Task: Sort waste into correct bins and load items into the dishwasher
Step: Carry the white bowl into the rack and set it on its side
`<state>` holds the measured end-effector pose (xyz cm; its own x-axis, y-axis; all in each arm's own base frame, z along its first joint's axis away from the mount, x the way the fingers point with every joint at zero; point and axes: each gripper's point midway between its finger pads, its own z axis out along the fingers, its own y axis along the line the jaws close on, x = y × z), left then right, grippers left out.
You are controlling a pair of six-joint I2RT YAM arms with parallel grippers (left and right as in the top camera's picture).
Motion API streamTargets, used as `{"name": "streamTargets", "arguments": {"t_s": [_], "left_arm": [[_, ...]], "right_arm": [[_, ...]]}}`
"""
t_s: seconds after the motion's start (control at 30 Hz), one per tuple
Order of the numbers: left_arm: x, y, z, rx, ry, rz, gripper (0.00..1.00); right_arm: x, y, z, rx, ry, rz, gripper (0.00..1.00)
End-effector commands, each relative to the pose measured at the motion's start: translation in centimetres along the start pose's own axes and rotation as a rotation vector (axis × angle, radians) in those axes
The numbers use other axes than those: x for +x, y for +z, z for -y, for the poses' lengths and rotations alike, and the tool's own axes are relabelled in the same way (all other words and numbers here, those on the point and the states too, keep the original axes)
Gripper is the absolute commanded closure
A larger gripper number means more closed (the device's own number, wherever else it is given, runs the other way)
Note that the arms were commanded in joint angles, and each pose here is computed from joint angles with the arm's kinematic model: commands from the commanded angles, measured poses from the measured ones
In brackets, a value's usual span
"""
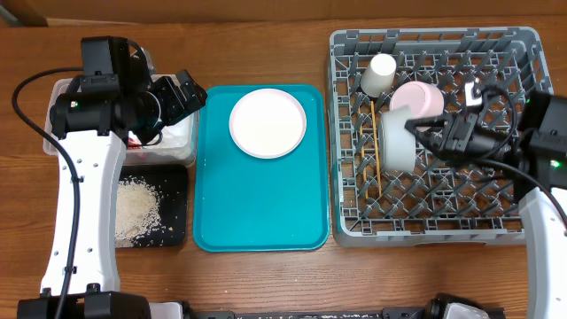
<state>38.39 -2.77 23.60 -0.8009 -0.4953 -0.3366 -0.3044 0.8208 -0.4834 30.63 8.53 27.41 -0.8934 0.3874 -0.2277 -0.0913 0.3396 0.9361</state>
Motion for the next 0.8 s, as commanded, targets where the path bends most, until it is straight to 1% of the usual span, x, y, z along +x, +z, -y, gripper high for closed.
{"name": "streamTargets", "arguments": {"t_s": [0.0,0.1,0.23,0.47,0.7,0.77], "left_arm": [[-0.6,-0.8,0.8,0.023,0.018,0.023,0.00],[-0.6,-0.8,0.8,0.023,0.018,0.023,0.00],[-0.6,-0.8,0.8,0.023,0.018,0.023,0.00],[-0.6,-0.8,0.8,0.023,0.018,0.023,0.00],[-0.6,-0.8,0.8,0.023,0.018,0.023,0.00],[-0.6,-0.8,0.8,0.023,0.018,0.023,0.00]], "right_arm": [[1.7,0.0,0.7,-0.133,0.074,-0.057,0.96],[2.5,0.4,2.1,-0.184,0.069,-0.075,0.96],[3.1,1.0,4.3,-0.179,0.078,-0.075,0.96],[2.6,1.7,9.1,-0.066,0.121,-0.025,0.96],[1.4,1.0,11.2,-0.020,0.156,0.024,0.96],[1.0,0.7,11.6,-0.003,0.155,0.044,0.94]]}}
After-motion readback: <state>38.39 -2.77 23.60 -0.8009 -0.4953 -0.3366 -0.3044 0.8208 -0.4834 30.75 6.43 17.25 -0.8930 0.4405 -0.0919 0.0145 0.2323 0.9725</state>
